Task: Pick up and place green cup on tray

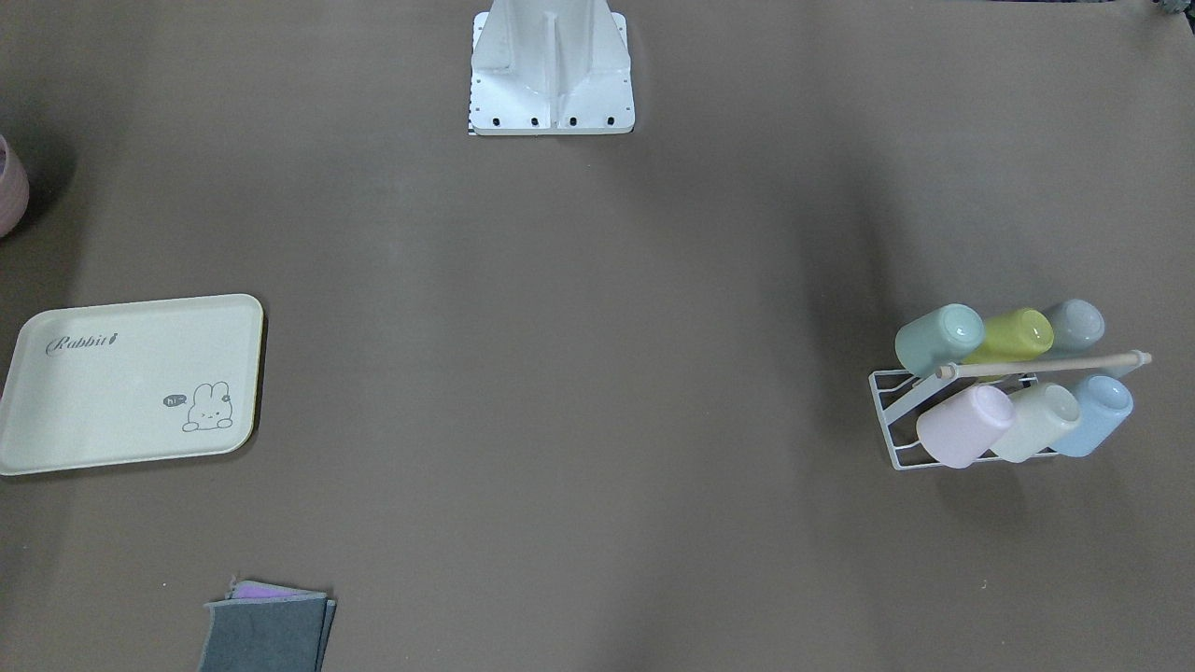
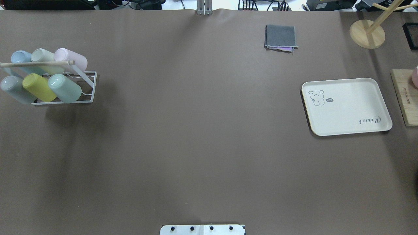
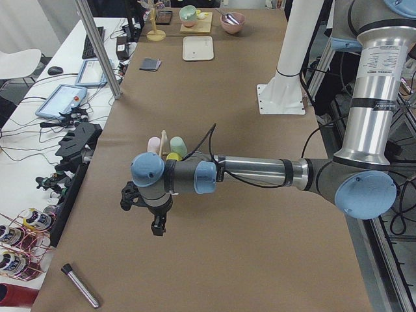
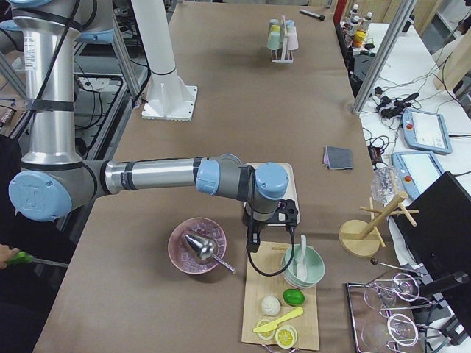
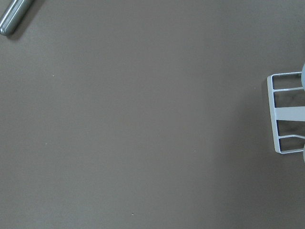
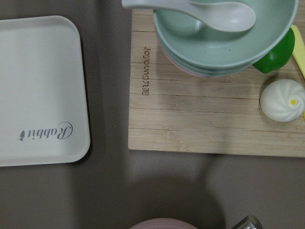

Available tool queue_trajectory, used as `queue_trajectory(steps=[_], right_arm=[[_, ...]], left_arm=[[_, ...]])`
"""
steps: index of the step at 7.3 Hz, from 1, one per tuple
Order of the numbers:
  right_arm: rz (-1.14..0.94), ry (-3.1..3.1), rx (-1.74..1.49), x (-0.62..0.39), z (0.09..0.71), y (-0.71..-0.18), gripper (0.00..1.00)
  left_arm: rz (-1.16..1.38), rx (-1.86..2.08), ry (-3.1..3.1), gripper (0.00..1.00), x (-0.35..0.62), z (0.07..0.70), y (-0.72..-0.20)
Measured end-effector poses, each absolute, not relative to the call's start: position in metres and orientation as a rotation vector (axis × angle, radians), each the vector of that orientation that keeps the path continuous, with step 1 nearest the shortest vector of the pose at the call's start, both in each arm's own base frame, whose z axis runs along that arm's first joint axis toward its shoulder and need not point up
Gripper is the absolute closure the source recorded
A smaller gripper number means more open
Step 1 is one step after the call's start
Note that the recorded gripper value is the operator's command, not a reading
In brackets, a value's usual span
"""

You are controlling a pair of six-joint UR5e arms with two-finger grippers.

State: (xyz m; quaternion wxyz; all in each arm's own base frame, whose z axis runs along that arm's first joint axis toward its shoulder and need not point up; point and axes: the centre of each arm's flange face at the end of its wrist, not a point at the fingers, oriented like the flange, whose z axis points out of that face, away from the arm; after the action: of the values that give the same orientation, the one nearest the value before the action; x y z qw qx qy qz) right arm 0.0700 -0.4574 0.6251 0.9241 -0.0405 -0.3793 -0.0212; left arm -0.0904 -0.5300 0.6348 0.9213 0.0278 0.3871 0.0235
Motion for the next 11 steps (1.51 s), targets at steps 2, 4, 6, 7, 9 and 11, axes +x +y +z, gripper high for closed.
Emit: queue_trajectory(steps=[2,4,6,7,9,11], right_arm=[[-0.045,-0.779,-0.079,0.0700,0.6228,-0.4587,0.00],[-0.044,-0.780,-0.080,0.0699,0.6231,-0.4577,0.00],[-0.046,-0.779,-0.079,0.0700,0.6228,-0.4578,0.00],[-0.047,-0.779,-0.076,0.0700,0.6212,-0.4587,0.00],[-0.050,-0.779,-0.067,0.0699,0.6228,-0.4582,0.00],[-0.051,-0.777,-0.059,0.0700,0.6236,-0.4590,0.00]], left_arm=[[0.048,0.056,0.795,0.02,-0.0904,0.6352,-0.5300],[0.048,0.056,0.795,0.02,-0.0904,0.6355,-0.5299],[0.048,0.056,0.795,0.02,-0.0904,0.6356,-0.5297],[0.048,0.056,0.795,0.02,-0.0904,0.6355,-0.5298],[0.047,0.053,0.796,0.02,-0.0903,0.6370,-0.5292],[0.043,0.046,0.796,0.02,-0.0906,0.6412,-0.5282]])
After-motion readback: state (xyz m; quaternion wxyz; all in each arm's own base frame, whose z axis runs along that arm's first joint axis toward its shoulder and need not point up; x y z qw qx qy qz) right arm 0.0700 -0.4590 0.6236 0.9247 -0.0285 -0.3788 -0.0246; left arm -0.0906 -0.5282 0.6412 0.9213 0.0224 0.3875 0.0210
